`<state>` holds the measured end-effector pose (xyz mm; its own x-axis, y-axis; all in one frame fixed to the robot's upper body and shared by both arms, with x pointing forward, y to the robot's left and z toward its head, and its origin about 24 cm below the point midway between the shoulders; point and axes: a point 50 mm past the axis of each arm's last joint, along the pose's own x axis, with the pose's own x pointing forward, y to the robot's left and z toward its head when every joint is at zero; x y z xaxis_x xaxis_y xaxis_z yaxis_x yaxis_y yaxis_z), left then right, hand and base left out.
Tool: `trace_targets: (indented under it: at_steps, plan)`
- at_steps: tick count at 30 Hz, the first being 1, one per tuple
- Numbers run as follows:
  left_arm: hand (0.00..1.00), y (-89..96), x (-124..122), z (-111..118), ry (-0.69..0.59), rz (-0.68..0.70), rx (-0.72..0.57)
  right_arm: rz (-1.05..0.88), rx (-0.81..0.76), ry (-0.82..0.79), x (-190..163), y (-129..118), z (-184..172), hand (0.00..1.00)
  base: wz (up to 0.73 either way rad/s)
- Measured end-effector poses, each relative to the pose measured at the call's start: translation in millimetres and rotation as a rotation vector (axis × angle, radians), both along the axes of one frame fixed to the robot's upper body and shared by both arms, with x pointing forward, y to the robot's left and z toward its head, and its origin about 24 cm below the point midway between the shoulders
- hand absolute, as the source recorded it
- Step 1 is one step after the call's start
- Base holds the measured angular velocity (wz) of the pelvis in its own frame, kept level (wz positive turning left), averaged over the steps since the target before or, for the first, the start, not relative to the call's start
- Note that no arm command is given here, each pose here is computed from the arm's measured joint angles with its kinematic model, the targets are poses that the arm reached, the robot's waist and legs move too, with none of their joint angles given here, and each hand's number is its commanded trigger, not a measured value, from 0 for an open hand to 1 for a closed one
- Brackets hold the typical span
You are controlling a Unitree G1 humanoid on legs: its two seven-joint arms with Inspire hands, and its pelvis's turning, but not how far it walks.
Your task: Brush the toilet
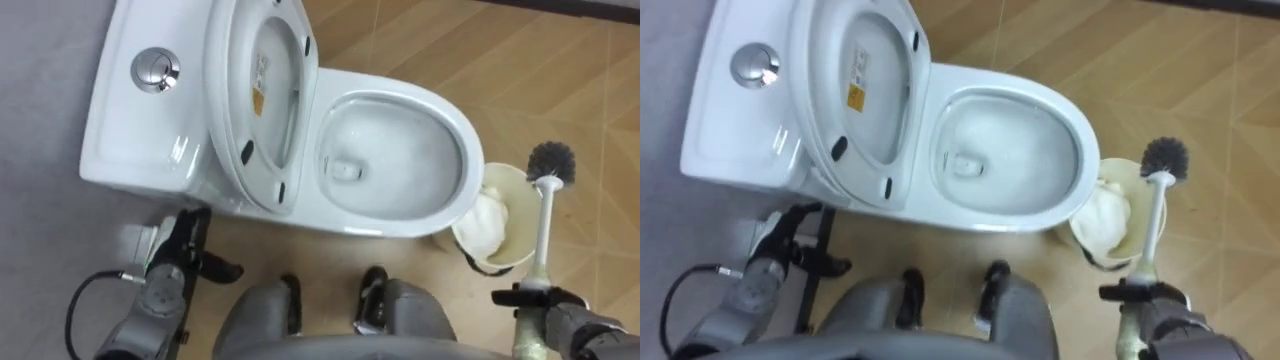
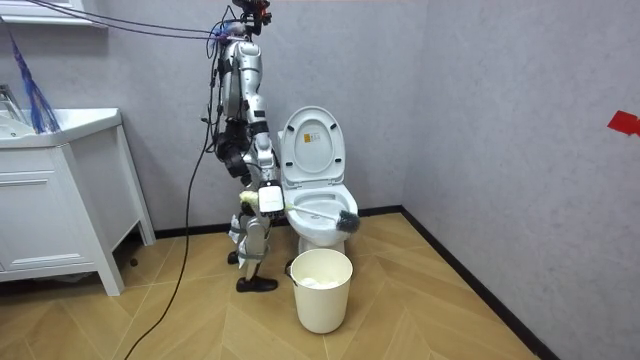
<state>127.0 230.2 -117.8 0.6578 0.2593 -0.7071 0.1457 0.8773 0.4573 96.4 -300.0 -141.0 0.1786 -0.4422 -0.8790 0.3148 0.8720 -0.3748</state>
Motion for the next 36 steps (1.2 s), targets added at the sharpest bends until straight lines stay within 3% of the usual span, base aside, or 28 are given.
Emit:
trace_targets:
  at_steps: [6,13,36]
  plan:
    - [0.00,9.4,-23.9,2.7,0.013,0.019,0.049,0.002,0.029,-0.006,-10.3,10.6,-6.3,1.00,0.14]
    - [0.00,14.4,-32.5,7.1,-0.006,0.055,0.081,-0.020,0.049,-0.013,-13.9,17.9,-9.8,1.00,0.14]
    - [0.00,7.9,-7.8,68.3,-0.440,0.085,0.252,0.020,0.054,0.016,-33.8,27.9,-16.7,1.00,0.13]
